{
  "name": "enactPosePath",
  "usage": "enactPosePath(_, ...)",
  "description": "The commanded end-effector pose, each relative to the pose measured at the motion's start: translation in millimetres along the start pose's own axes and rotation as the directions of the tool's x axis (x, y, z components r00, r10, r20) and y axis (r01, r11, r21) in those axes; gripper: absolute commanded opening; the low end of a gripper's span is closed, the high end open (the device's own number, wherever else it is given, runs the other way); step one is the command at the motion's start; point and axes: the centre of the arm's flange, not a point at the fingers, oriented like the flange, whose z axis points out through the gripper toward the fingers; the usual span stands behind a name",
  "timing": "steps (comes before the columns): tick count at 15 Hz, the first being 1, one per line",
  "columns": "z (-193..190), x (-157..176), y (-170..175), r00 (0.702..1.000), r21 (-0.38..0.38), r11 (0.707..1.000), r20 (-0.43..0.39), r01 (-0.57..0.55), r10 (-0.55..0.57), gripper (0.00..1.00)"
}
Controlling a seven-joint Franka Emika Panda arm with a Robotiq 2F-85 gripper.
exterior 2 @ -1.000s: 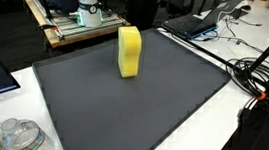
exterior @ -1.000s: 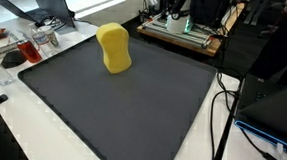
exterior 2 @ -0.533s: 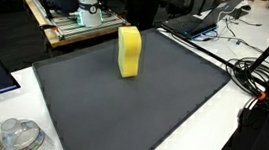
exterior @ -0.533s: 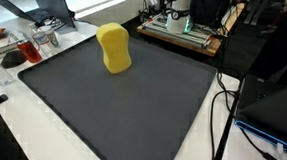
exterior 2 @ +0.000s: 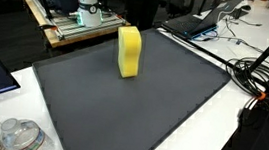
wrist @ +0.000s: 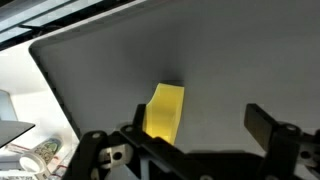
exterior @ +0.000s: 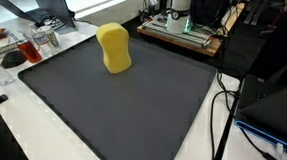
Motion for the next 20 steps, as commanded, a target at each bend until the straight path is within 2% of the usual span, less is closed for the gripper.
enactPosePath(1,4,-17,51,1.0,0.156,0.988,-0.017,0.006,-0.003,1.0)
enactPosePath(3,6,-8,74,1.0,0.222,0.975,0.0,-0.006,0.007,1.0)
enactPosePath(6,10,13,108,0.999,0.27,0.961,0.025,-0.051,0.046,1.0)
enactPosePath(7,15,22,119,0.996,0.259,0.962,0.025,-0.088,0.084,1.0)
enactPosePath(8,10,13,104,0.998,0.229,0.972,0.024,-0.062,0.058,1.0)
enactPosePath(10,14,18,120,0.996,0.231,0.969,0.029,-0.089,0.084,1.0)
enactPosePath(13,15,18,120,0.996,0.231,0.969,0.029,-0.09,0.085,1.0)
enactPosePath(16,23,48,149,0.992,0.273,0.955,0.078,-0.116,0.098,1.0)
enactPosePath(20,39,85,198,0.993,0.375,0.922,0.104,-0.096,0.061,1.0)
